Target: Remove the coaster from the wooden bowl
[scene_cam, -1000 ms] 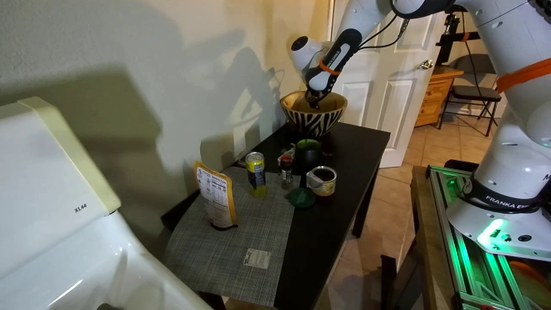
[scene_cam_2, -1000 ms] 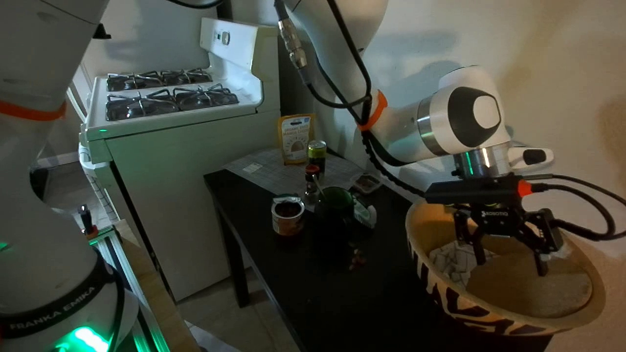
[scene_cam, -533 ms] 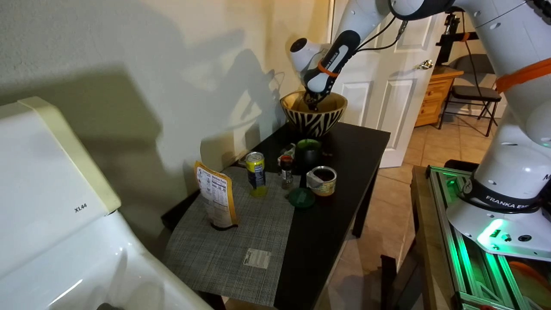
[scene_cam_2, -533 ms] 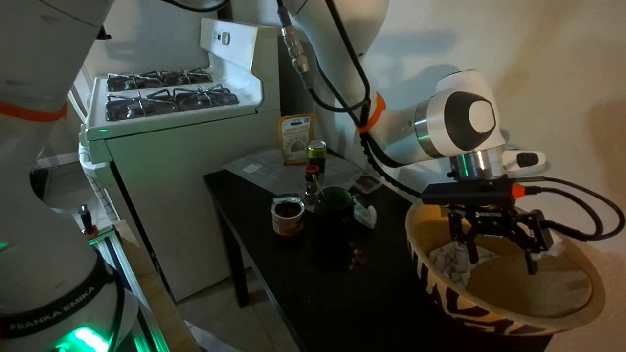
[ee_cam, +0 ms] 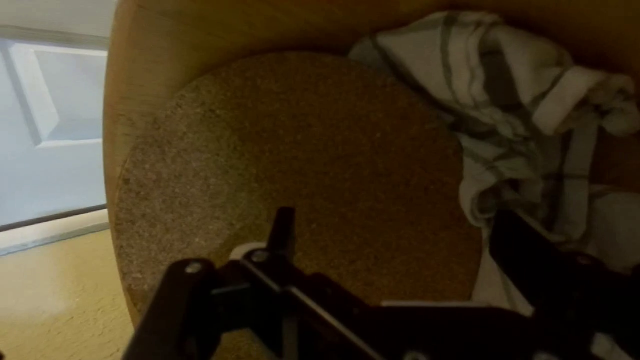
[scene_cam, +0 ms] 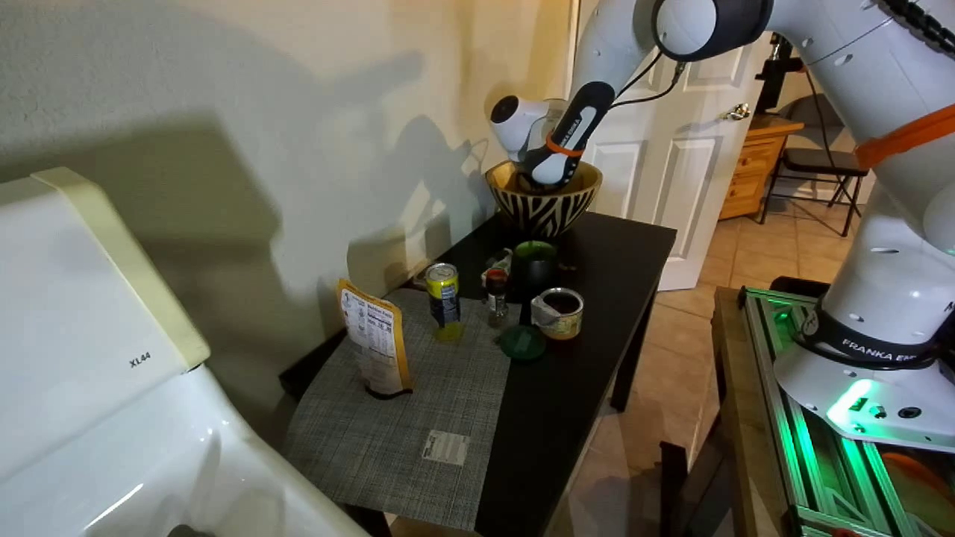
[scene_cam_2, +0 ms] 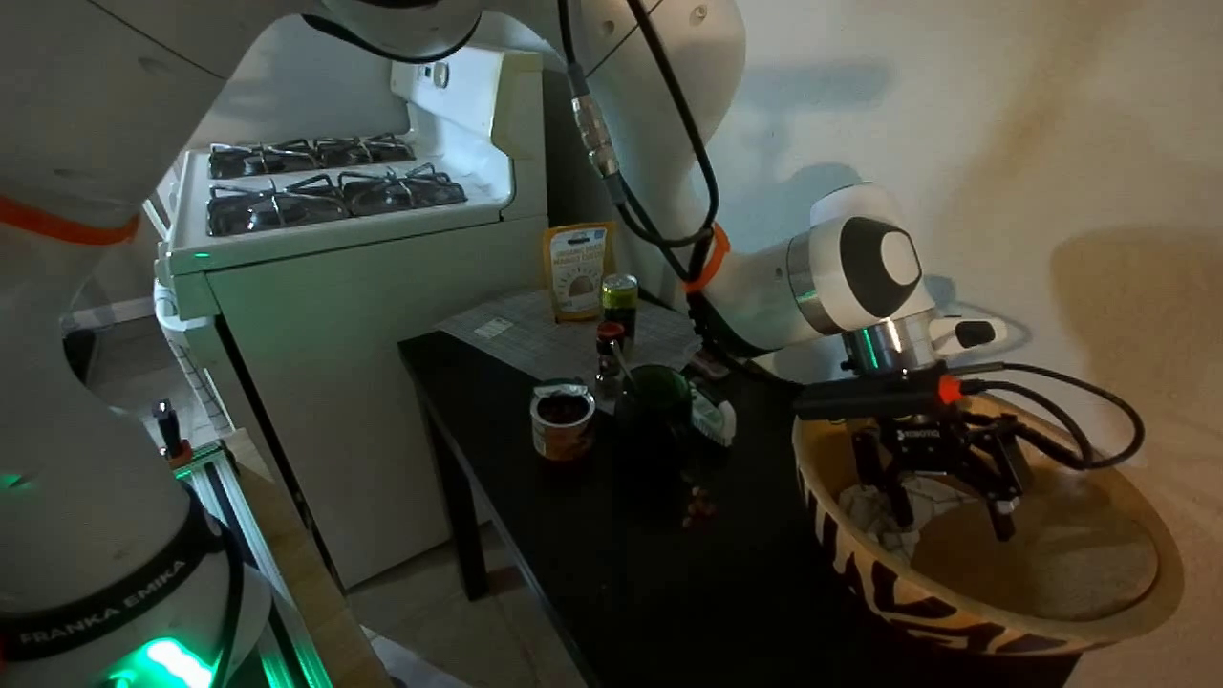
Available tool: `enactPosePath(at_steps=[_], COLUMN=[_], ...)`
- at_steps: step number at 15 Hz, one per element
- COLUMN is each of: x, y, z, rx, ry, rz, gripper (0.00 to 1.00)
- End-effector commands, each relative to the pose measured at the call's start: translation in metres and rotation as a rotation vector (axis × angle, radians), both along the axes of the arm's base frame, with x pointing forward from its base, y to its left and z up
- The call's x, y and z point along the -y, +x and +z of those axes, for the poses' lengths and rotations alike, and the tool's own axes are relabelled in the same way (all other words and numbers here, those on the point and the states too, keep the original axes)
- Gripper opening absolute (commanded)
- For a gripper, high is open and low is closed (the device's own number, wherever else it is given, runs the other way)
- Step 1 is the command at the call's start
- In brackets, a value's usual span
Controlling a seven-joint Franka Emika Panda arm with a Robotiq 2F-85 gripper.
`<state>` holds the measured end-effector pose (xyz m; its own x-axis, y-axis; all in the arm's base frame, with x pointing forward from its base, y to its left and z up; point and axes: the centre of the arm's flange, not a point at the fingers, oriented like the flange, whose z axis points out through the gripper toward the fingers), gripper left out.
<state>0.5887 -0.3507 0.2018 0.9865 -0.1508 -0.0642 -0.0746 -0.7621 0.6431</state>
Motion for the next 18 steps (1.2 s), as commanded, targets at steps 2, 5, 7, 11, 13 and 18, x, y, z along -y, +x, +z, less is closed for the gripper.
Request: enactPosePath(at_steps=[2, 5, 7, 11, 13, 18], x=[0.011, 0.026, 0.033, 0.038, 0.041, 0.024], y=[0.005, 0.005, 0.005, 0.007, 0.006, 0.001], z=[-0.025, -0.033, -0.037, -0.028, -0.020, -0.001], rx=[0.022, 0.031, 0.040, 0.094, 0.121, 0.110], ry=[-0.102, -0.163, -0.197, -0.266, -0.288, -0.149], rz=[-0.051, -0.096, -0.122, -0.172, -0.196, -0.130], gripper=[1.00, 1.00, 1.00, 1.00, 1.00, 1.00])
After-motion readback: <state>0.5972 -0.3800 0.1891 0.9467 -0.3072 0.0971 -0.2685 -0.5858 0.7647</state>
